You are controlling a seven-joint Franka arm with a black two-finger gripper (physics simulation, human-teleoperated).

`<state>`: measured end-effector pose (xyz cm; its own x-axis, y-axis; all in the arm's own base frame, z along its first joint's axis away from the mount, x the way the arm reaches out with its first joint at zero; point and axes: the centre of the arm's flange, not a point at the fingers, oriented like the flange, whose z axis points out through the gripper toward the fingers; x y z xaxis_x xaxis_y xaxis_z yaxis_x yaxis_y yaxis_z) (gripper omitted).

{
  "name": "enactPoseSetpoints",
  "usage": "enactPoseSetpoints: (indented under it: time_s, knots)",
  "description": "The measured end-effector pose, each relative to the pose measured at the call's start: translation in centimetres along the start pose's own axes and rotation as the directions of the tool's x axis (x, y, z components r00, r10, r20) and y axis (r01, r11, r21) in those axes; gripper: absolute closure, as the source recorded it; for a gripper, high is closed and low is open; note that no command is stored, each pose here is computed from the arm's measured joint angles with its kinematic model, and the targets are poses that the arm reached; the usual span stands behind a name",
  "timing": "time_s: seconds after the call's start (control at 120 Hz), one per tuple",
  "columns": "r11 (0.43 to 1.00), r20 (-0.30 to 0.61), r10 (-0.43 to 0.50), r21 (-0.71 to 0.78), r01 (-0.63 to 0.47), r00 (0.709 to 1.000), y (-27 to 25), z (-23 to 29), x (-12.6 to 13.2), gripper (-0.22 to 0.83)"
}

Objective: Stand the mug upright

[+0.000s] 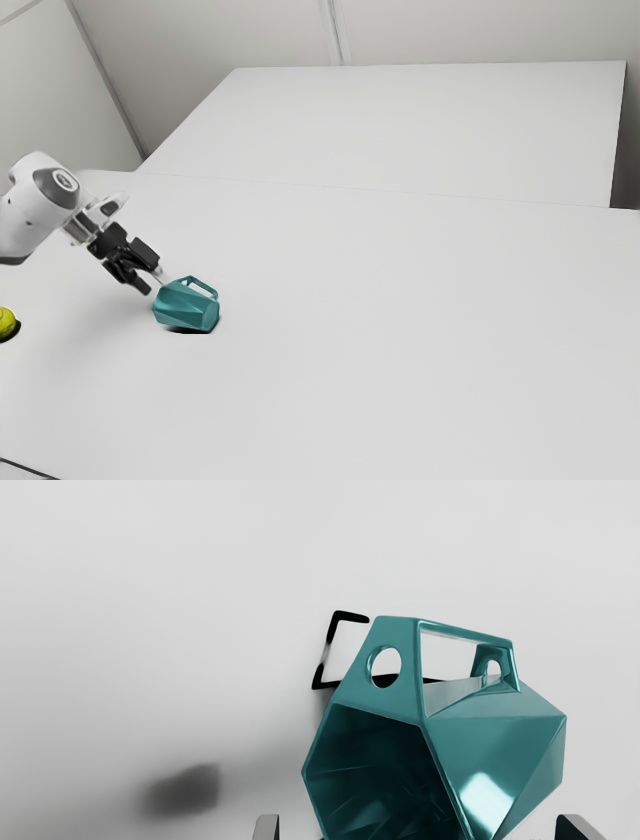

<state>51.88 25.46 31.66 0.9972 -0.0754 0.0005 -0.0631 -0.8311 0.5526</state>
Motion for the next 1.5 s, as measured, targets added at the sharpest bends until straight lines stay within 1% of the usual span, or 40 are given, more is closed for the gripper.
enactPoseSetpoints:
  time_s: [0.192, 0.467, 0.75, 0.983, 1.042, 1.175, 1.392, 1.5]
  knots:
    - [0.994, 0.006, 0.015, -0.106, -0.015, 1.0, 0.3, 1.0, -0.4, 0.0]
    - [0.979, 0.038, 0.038, -0.202, -0.03, 0.999, 0.3, 3.0, -0.9, 0.01]
    - [0.967, 0.04, 0.064, -0.248, -0.052, 0.997, 0.8, 3.7, -0.9, 0.27]
    - [0.964, 0.038, 0.094, -0.255, -0.081, 0.995, 1.7, 3.3, -0.6, 0.57]
    - [0.963, 0.038, 0.099, -0.256, -0.087, 0.994, 1.8, 3.3, -0.5, 0.63]
    - [0.963, 0.031, 0.114, -0.249, -0.103, 0.993, 2.3, 3.0, -0.4, 0.7]
    - [0.964, 0.017, 0.135, -0.232, -0.128, 0.991, 3.4, 2.1, -0.2, 0.76]
    - [0.966, 0.017, 0.175, -0.195, -0.169, 0.984, 5.7, 1.1, 0.4, 0.77]
